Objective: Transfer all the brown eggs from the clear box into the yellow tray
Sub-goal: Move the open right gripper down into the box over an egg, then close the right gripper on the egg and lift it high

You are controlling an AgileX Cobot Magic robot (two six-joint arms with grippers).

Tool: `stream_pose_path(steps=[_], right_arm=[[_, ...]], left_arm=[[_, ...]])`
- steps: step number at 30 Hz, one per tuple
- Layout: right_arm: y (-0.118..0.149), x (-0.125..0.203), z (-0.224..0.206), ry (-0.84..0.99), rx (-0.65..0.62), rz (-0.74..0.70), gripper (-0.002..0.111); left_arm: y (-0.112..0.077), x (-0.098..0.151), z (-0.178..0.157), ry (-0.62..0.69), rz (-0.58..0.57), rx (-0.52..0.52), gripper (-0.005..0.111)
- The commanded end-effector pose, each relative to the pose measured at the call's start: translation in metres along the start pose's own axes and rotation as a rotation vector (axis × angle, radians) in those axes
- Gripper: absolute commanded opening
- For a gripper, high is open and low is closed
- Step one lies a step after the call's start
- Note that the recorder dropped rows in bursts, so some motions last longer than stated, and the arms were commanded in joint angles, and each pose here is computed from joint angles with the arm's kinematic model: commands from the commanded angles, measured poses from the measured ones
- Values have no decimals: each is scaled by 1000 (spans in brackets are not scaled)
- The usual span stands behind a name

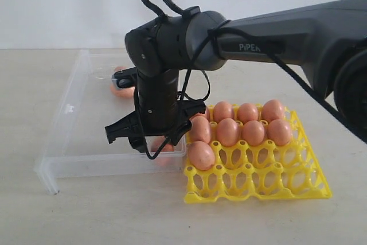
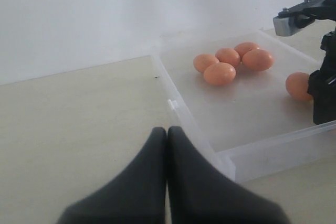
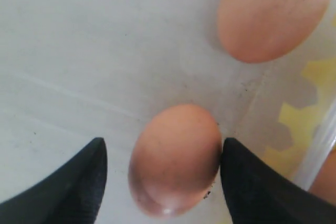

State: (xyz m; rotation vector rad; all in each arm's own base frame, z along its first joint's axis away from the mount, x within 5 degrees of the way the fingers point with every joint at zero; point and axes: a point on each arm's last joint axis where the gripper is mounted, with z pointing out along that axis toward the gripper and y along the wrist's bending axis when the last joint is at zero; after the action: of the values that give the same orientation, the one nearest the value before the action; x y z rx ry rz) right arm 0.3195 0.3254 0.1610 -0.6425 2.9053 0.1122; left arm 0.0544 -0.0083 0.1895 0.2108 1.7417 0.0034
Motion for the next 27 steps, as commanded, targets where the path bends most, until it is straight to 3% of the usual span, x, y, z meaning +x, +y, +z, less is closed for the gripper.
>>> stream_pose_path(steps=[1,11,13,15,21,27], right_arm=[[-4,1,4,22,35,3,61],[-2,-1,27,12,29,18,56],[-2,-1,29,13,30,20,41],[-2,-1,29,15,31,18,1],[4,-4,9,-51,13,-38,0],[42,-9,-96,-507,10,-255,0]], left_arm=[[0,-1,0,-18,-15,2,-4],[0,-1,0,-18,-15,2,-4],[0,-1,0,-18,-15,2,-4],[0,-1,0,-18,-15,2,-4],[0,-1,0,-18,-15,2,-4],[0,-1,0,-20,-15,1,-4]])
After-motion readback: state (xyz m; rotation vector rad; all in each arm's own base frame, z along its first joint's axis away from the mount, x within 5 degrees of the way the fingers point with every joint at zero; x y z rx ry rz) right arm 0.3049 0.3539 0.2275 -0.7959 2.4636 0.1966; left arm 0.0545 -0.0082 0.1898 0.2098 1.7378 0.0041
